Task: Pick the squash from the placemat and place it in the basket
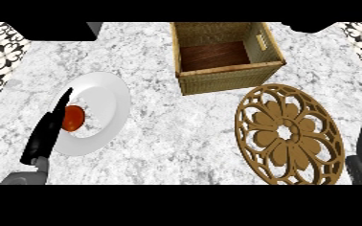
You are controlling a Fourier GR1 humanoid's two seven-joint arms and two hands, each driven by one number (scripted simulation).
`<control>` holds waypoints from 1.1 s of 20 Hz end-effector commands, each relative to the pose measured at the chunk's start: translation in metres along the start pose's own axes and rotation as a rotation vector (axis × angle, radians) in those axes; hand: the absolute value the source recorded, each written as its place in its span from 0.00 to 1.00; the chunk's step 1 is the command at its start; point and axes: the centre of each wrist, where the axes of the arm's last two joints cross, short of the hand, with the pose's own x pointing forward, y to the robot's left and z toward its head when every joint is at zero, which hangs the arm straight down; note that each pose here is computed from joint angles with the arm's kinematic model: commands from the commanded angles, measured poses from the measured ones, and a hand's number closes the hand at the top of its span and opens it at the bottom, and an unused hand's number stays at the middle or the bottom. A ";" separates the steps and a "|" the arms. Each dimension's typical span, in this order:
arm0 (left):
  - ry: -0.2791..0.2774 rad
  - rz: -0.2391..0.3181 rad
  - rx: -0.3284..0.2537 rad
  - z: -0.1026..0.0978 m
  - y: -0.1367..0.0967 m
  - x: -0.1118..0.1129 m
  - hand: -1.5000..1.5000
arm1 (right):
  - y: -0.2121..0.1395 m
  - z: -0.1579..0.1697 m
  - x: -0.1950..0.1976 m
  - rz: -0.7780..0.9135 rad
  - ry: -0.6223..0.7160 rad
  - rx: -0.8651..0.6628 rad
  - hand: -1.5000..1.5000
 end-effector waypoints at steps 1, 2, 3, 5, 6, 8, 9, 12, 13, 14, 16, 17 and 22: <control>0.044 0.019 -0.053 0.008 -0.019 -0.027 0.50 | 0.032 -0.014 0.008 0.033 0.031 0.019 1.00; 0.039 0.015 -0.033 0.006 -0.032 -0.018 0.50 | 0.014 -0.030 -0.006 0.046 0.049 0.004 1.00; 0.041 0.019 -0.041 0.008 -0.025 0.012 0.50 | 0.033 -0.019 0.005 0.046 0.068 0.008 1.00; 0.046 0.015 -0.047 0.005 -0.007 -0.007 0.50 | 0.031 -0.032 -0.011 0.105 0.082 -0.016 1.00; 0.034 0.021 -0.057 -0.007 0.005 -0.001 0.50 | 0.063 -0.033 0.000 0.096 0.094 -0.020 1.00; 0.034 0.022 -0.031 -0.004 -0.008 -0.014 0.50 | 0.058 -0.045 -0.002 0.076 0.106 0.035 0.00; 0.035 0.010 -0.049 0.003 -0.019 -0.004 0.50 | 0.069 -0.053 -0.002 0.049 0.124 0.030 0.00; 0.038 0.002 -0.046 0.002 -0.008 -0.017 0.50 | 0.085 -0.052 0.001 -0.031 0.115 0.016 0.00; 0.025 0.013 -0.011 0.002 -0.003 -0.009 0.50 | 0.104 -0.058 0.002 -0.015 0.098 0.004 0.00; 0.031 0.015 -0.037 0.003 -0.023 -0.006 0.50 | 0.099 -0.059 0.005 -0.019 0.087 -0.001 0.00; 0.046 0.026 -0.020 -0.006 0.007 -0.015 0.50 | 0.093 -0.052 0.008 -0.062 0.080 -0.049 0.00; 0.032 0.010 -0.043 -0.002 0.004 -0.021 0.50 | 0.084 -0.063 0.003 -0.102 0.079 -0.115 0.00; 0.029 0.016 -0.020 0.000 -0.003 -0.017 0.50 | 0.073 -0.063 -0.025 -0.249 0.195 -0.256 0.00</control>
